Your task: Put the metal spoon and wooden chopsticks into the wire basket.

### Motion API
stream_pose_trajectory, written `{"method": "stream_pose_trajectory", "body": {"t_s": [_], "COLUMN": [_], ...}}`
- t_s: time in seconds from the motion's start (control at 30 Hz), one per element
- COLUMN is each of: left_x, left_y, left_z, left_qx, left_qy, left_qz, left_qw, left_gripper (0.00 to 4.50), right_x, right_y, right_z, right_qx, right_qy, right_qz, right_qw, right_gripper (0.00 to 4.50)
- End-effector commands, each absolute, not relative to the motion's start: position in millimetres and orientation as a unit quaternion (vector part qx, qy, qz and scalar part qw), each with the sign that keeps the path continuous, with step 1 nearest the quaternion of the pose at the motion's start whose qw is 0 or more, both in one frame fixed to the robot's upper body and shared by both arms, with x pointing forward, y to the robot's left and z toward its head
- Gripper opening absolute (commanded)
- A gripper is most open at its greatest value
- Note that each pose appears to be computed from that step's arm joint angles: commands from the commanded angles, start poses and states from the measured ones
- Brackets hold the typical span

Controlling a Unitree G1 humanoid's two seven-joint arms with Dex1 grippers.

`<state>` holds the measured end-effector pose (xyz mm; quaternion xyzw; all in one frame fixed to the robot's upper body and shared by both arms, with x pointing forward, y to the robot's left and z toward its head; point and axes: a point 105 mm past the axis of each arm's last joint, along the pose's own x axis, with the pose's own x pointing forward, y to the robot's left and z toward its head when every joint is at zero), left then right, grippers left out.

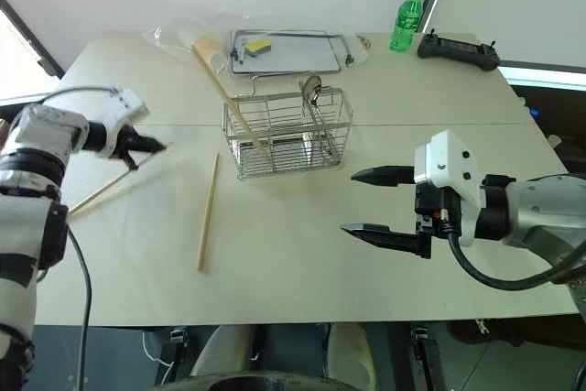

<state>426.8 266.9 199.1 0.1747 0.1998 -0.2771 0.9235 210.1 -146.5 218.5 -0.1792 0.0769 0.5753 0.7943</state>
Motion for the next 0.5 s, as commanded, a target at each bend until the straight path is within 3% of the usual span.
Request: {"method": "stream_pose_trajectory", "body": {"t_s": [0.03,0.13,0.23,0.5], "left_x": [439,422,403,362], "left_y": [246,233,210,129], "left_z": [322,401,434,436], "left_qx": [0.058,-0.078,-0.115,-0.116], "left_qy": [-0.032,-0.188,-0.25,-0.291], "left_qz": [-0.252,-0.284,-0.334,-0.422], "left_qw": [0.965,0.937,0.902,0.851], "left_gripper": [0.02,0.02,0.02,0.02], "right_x": [209,211,210,212], "right_y": [-148,-147,-145,-142], "right_z": [222,221,220,222], "right_qx": [-0.193,-0.183,-0.179,-0.165], "right_qy": [0.067,0.065,0.063,0.056], "right_qz": [0.576,0.572,0.574,0.572], "right_qw": [0.792,0.797,0.796,0.802], "right_gripper": [3.76,3.76,3.76,3.76]}}
